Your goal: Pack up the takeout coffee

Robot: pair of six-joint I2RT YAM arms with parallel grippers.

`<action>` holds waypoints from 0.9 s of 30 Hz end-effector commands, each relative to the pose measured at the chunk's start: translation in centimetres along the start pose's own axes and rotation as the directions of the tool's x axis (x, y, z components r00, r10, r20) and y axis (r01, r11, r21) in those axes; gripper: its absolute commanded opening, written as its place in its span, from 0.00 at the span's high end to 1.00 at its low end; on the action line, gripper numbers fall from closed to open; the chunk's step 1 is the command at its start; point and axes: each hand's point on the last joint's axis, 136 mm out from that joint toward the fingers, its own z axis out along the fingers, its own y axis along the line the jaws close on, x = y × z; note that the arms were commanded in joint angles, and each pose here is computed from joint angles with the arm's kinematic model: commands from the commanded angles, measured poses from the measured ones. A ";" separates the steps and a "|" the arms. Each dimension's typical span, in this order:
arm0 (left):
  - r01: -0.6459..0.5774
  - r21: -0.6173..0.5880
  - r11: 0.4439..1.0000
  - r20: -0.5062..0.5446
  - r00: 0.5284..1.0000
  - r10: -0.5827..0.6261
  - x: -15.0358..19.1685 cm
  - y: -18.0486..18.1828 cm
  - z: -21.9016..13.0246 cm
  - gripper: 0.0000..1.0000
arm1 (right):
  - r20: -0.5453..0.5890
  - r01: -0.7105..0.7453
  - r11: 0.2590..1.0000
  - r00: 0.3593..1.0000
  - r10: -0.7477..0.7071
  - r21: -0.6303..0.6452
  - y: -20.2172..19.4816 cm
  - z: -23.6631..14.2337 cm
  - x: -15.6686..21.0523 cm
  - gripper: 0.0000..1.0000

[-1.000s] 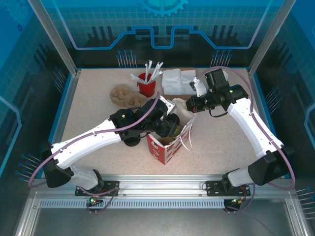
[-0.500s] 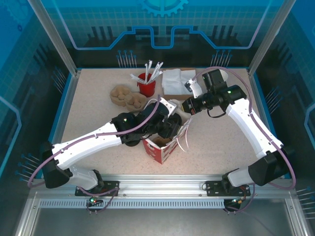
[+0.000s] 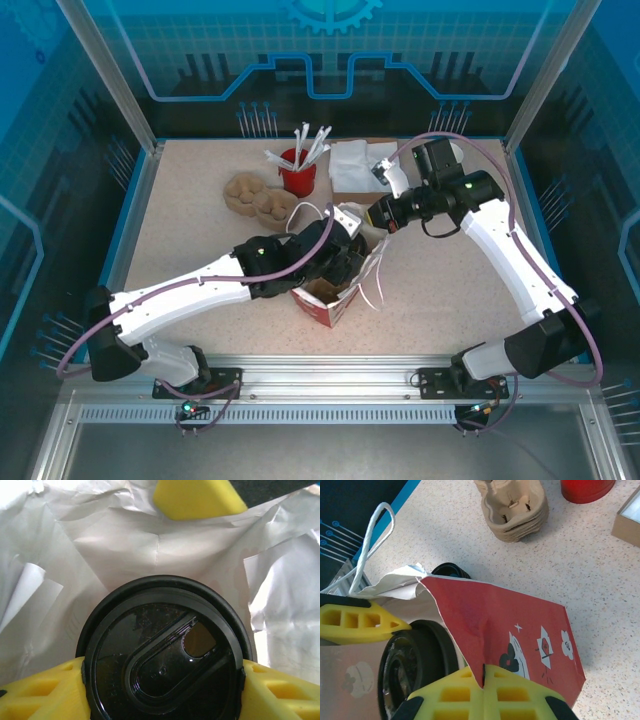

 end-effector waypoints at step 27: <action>-0.082 -0.177 0.981 0.010 0.996 0.085 1.4 -0.4 4.2 0.38 | 0.048 0.103 0.990 0.994 -0.099 -0.092 3.9 -2.9 0.1 1.00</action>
